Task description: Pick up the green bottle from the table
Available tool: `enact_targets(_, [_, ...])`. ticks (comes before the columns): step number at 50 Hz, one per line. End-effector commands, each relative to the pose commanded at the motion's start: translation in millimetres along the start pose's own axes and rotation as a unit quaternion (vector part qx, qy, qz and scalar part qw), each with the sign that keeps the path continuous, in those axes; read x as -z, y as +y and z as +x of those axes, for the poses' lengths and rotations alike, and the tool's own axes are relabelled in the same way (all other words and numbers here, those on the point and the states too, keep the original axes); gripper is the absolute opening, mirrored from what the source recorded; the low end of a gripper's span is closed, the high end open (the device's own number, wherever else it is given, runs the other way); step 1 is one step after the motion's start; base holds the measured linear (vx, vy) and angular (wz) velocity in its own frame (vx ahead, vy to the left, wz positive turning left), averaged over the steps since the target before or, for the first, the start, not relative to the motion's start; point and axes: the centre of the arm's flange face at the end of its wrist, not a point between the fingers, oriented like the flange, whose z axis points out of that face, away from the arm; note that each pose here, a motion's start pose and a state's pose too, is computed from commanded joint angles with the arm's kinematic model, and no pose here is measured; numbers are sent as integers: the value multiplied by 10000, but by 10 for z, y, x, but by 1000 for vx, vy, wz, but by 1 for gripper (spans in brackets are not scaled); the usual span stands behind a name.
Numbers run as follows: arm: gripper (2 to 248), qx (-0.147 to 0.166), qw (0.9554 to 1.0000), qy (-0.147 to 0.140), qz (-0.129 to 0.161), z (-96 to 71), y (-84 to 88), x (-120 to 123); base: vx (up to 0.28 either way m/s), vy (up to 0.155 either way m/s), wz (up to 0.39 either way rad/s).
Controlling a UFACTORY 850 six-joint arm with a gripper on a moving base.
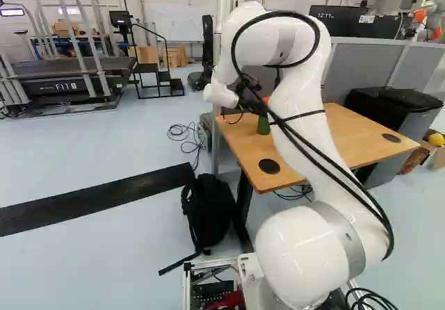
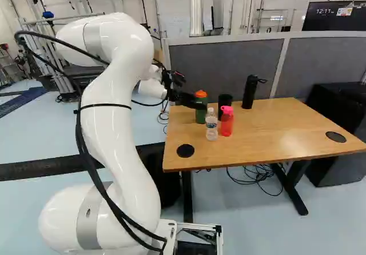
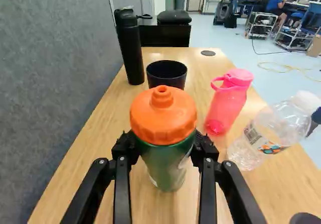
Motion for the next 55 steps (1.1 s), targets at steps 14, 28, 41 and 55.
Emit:
enact_targets(14, [120, 117, 9997, 224, 55, 110, 288, 321, 0, 0, 0])
enact_targets(28, [120, 185, 9986, 471, 143, 259, 619, 656, 0, 0, 0])
enact_targets(41, [120, 233, 9970, 711, 182, 395, 965, 886, 0, 0, 0])
enact_targets(55, [120, 397, 9945, 952, 168, 404, 1330, 1005, 0, 0, 0])
